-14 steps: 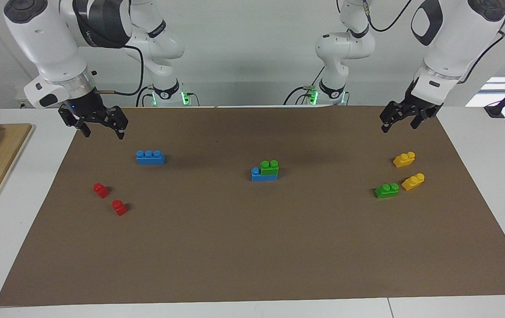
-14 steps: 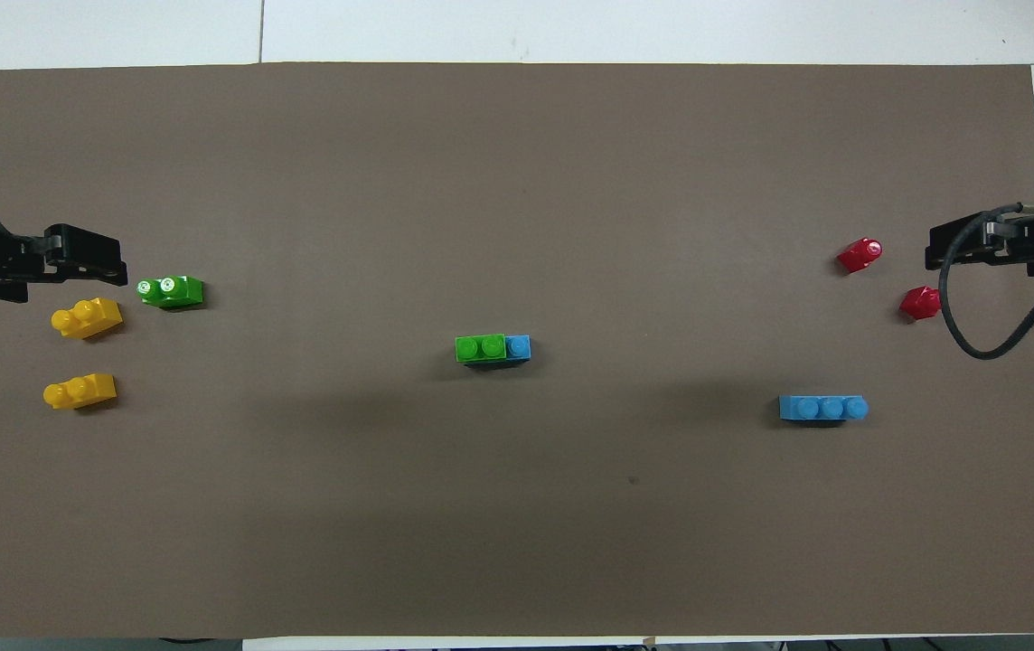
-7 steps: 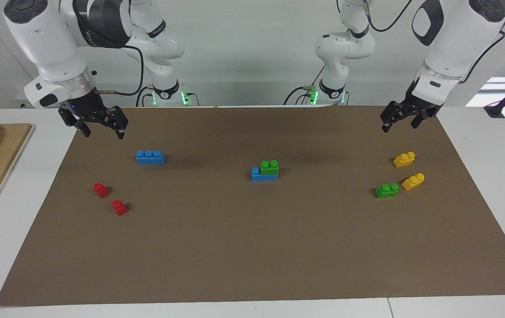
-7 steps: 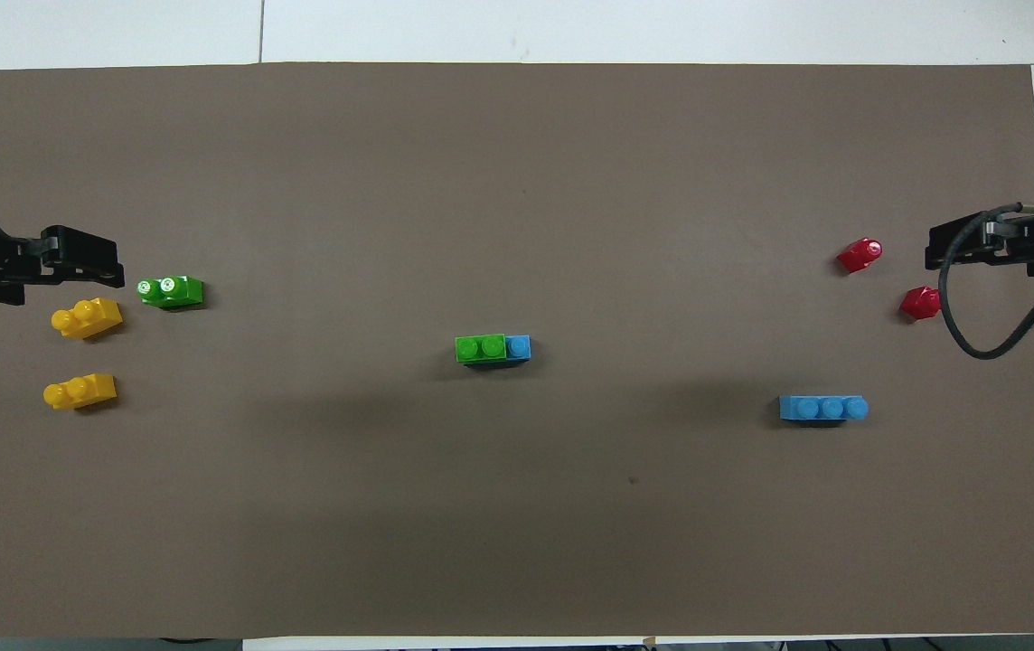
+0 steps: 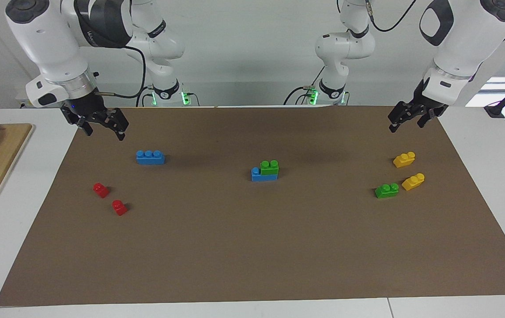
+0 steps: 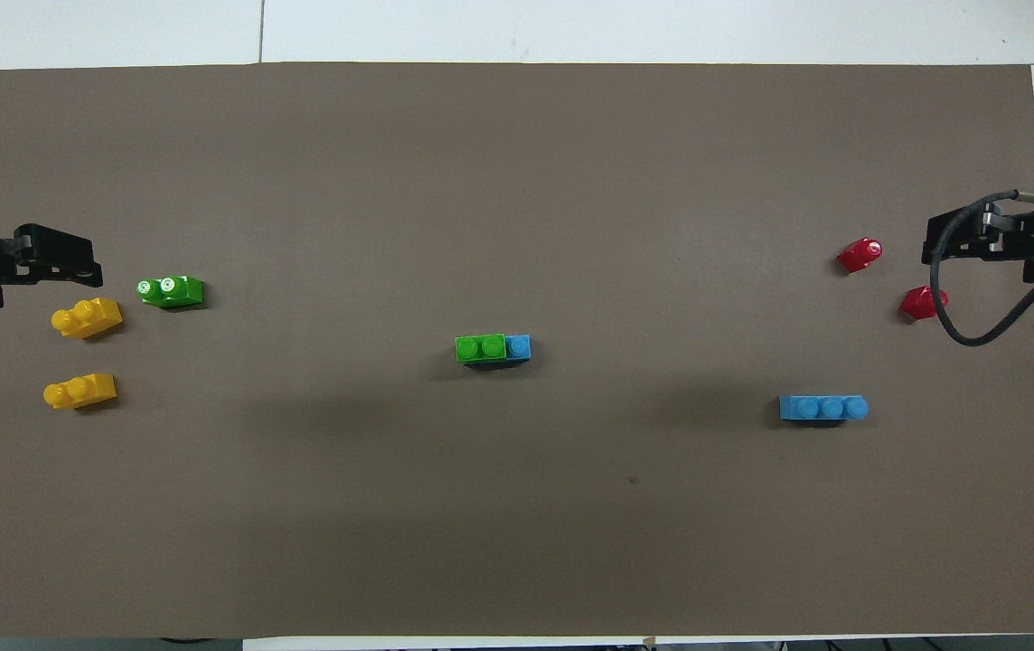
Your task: Remove green block with left arm and hold with right
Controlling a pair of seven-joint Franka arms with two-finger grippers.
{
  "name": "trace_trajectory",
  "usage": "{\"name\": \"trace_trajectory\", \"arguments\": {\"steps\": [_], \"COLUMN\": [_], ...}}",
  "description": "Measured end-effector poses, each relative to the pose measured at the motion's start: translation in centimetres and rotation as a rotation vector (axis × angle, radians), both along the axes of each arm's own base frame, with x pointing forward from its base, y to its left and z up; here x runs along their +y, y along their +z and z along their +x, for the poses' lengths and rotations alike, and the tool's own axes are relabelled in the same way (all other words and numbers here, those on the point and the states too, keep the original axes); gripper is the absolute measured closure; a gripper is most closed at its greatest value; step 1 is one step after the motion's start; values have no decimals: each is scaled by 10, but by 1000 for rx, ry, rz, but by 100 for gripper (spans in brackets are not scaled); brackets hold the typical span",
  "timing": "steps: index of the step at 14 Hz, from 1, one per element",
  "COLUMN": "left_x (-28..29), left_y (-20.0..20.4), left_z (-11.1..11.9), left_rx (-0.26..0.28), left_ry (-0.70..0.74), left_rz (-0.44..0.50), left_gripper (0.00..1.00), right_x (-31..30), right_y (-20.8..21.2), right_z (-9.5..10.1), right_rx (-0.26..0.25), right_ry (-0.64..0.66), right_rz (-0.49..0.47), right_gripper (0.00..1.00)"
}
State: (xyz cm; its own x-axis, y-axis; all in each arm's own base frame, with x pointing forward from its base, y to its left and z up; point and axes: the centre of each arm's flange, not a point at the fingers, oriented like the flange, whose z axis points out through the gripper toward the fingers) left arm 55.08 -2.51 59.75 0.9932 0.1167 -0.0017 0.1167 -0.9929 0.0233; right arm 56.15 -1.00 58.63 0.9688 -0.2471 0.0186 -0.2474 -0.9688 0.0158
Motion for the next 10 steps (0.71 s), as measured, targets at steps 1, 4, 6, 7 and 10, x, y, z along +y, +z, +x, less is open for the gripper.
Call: {"name": "trace_trajectory", "arguments": {"steps": [1, 4, 6, 7, 10], "left_x": [-3, -11, -14, -14, -26], "left_y": [0, 3, 2, 0, -9], "left_z": [0, -2, -2, -3, -5], "left_rx": [0, -5, -3, 1, 22], "left_ry": [-2, -7, -10, -11, 14], "left_rz": [0, 0, 1, 1, 2], "left_gripper": [0, 0, 0, 0, 0], "right_x": [1, 7, 15, 22, 43], "right_y": [0, -3, -7, -10, -16], "right_z": [0, -3, -4, -5, -7], "right_rx": [2, 27, 47, 59, 100], "right_ry": [-43, -250, -400, -473, -684], "right_rz": [3, 47, 74, 90, 133], "right_gripper": [0, 0, 0, 0, 0]}}
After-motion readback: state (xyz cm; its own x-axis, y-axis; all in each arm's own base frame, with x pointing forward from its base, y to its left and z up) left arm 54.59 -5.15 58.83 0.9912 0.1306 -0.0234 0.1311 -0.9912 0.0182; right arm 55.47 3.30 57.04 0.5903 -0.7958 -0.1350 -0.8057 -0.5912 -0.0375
